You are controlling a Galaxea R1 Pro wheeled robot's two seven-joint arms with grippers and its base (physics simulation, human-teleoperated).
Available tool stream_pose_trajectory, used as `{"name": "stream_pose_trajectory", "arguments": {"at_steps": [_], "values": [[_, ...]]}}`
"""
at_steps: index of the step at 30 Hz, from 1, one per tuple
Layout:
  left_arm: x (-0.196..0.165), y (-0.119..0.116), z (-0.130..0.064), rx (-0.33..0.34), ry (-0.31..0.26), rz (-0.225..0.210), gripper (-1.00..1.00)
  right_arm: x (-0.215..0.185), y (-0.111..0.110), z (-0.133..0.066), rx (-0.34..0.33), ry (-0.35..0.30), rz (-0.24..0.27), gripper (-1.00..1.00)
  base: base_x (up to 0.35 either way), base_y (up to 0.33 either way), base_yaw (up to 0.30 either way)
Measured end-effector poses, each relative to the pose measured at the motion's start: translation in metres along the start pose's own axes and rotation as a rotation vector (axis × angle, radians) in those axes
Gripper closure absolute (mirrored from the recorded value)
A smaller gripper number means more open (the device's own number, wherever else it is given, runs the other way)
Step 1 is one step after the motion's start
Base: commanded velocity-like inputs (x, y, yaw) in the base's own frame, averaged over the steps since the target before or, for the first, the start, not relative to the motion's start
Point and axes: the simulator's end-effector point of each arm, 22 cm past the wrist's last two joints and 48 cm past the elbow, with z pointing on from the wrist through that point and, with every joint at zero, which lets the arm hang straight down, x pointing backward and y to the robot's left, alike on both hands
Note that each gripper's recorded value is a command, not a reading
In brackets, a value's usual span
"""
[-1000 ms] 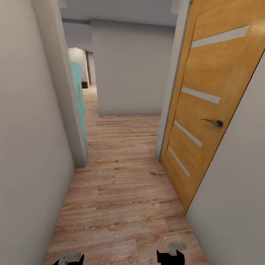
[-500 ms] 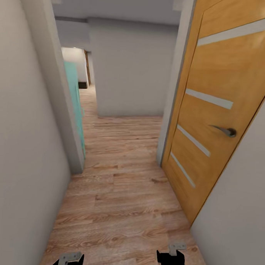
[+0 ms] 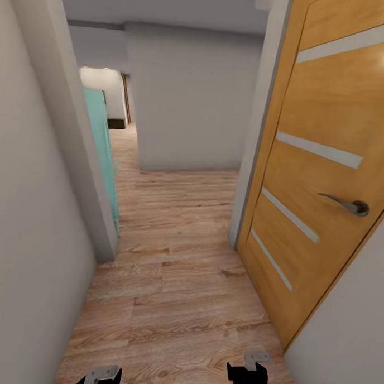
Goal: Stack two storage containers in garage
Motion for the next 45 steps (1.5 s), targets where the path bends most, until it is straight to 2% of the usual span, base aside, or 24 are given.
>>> {"name": "stream_pose_trajectory", "arguments": {"at_steps": [45], "values": [[0.001, -0.0008, -0.0001, 0.002, 0.003, 0.002, -1.0, 0.0, -0.0002, 0.0, 0.001, 0.0, 0.0, -1.0, 0.347, 0.0, 0.0]]}}
